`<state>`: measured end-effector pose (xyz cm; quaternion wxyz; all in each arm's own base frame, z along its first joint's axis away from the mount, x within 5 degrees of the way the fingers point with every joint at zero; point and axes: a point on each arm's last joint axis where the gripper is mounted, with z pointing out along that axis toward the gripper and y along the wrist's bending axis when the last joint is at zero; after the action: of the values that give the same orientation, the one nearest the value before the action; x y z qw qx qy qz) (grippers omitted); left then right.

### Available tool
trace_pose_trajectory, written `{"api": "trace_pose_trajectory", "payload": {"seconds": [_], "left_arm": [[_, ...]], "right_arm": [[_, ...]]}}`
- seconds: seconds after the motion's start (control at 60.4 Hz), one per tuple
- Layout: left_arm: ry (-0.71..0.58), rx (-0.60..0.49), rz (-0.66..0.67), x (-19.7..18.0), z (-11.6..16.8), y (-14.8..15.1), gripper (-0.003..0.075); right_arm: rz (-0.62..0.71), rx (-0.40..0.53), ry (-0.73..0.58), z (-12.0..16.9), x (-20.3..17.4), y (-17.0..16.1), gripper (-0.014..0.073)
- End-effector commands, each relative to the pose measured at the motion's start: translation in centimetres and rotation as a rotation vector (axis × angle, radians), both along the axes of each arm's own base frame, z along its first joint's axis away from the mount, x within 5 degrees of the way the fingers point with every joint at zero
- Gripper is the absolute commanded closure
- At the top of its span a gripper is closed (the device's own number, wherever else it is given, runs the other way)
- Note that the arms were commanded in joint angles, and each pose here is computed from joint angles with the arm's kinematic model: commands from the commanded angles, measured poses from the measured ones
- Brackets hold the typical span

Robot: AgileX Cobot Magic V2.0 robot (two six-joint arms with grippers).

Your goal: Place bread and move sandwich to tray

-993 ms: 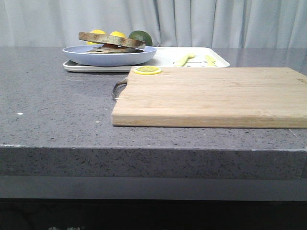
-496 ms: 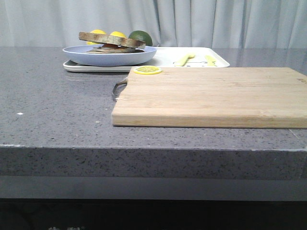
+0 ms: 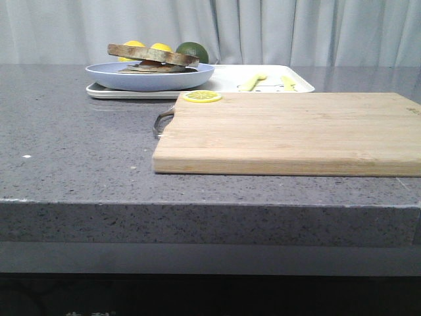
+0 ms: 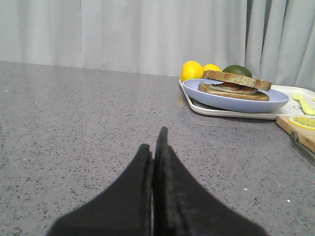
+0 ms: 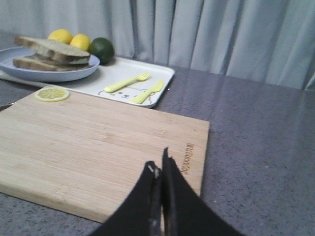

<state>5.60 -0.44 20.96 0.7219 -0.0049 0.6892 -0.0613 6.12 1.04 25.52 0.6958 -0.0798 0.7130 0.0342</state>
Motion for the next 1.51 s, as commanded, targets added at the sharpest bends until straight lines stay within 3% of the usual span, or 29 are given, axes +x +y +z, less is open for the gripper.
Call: {"api": "trace_pose_trajectory", "payload": {"seconds": [0.0, 0.199, 0.298, 0.91, 1.241, 1.489], "left_arm": [[-0.099, -0.016, -0.001, -0.2, 0.7, 0.0, 0.0738], [-0.099, -0.016, -0.001, -0.2, 0.7, 0.0, 0.0738], [-0.099, -0.016, -0.001, -0.2, 0.7, 0.0, 0.0738], [-0.099, -0.016, -0.001, -0.2, 0.7, 0.0, 0.0738], [-0.099, -0.016, -0.001, -0.2, 0.7, 0.0, 0.0738], [-0.099, -0.016, -0.001, -0.2, 0.7, 0.0, 0.0738]], "right_arm": [[-0.06, 0.044, -0.18, -0.3, -0.6, -0.5, 0.0662], [-0.103, 0.074, -0.205, -4.0, -0.8, -0.8, 0.0662], [-0.105, 0.067, -0.158, -4.5, -0.7, -0.8, 0.0662], [-0.106, 0.066, -0.16, -4.5, -0.7, -0.8, 0.0662], [-0.098, 0.117, -0.166, -4.4, -0.7, -0.7, 0.0662], [-0.169, 0.111, -0.17, -4.4, -0.7, -1.1, 0.0662]]}}
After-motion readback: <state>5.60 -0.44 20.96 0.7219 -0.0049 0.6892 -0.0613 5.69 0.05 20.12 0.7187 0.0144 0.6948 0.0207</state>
